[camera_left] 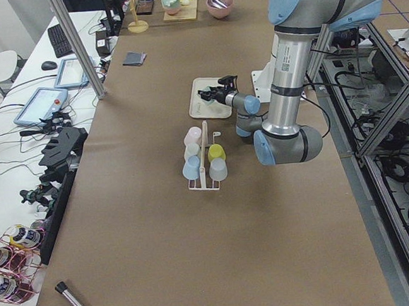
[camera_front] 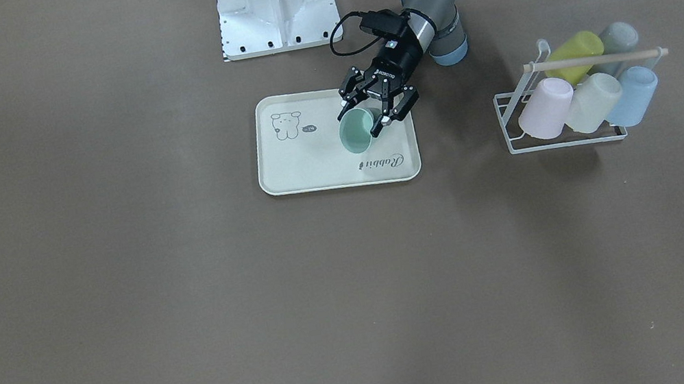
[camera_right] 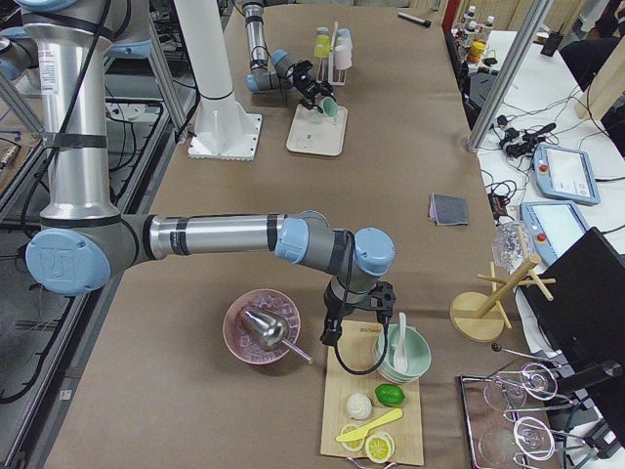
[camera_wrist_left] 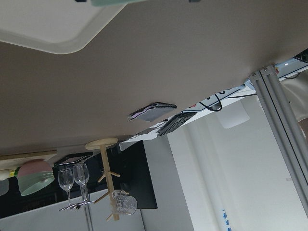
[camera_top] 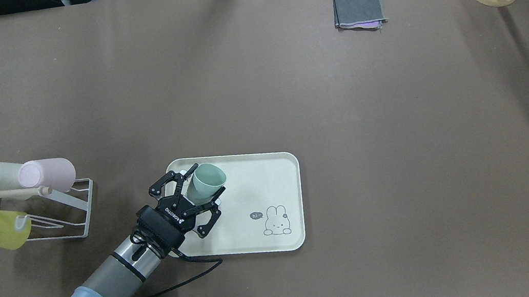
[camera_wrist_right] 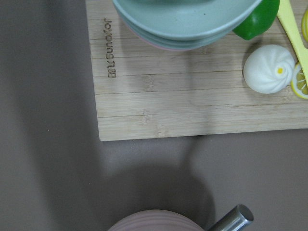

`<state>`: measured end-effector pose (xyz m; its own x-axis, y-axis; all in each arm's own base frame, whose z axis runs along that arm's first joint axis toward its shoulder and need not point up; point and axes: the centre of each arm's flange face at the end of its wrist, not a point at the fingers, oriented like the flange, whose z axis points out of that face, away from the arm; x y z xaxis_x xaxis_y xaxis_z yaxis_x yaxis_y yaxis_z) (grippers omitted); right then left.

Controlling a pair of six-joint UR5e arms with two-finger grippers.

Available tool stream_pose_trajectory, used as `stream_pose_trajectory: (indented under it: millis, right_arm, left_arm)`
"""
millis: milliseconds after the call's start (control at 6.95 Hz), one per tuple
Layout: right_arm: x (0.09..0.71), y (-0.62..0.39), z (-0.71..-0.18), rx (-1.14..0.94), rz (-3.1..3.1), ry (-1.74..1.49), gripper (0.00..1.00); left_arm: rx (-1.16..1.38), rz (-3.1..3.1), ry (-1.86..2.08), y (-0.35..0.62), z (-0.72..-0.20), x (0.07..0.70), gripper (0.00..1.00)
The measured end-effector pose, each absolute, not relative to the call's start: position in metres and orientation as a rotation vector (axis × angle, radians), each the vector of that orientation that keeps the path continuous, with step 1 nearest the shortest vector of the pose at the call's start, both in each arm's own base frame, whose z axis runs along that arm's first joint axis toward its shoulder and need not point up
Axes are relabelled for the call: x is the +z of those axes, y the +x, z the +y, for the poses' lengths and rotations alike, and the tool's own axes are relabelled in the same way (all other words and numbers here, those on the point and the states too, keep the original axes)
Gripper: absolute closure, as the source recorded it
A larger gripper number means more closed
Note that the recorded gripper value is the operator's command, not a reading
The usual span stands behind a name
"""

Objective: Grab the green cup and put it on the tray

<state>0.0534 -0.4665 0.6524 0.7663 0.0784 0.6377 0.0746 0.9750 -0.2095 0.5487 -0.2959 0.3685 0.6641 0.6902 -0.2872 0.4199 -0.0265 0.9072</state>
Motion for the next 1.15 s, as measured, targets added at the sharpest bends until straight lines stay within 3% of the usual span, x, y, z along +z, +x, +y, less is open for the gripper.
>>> stream_pose_trajectory:
  millis: [1152]
  right_arm:
    - [0.650,0.057,-0.467,0.003,-0.701,-0.219,0.00]
  left_arm:
    - [0.251,0.933,1.665,0.522,-0.335,0.369,0.25]
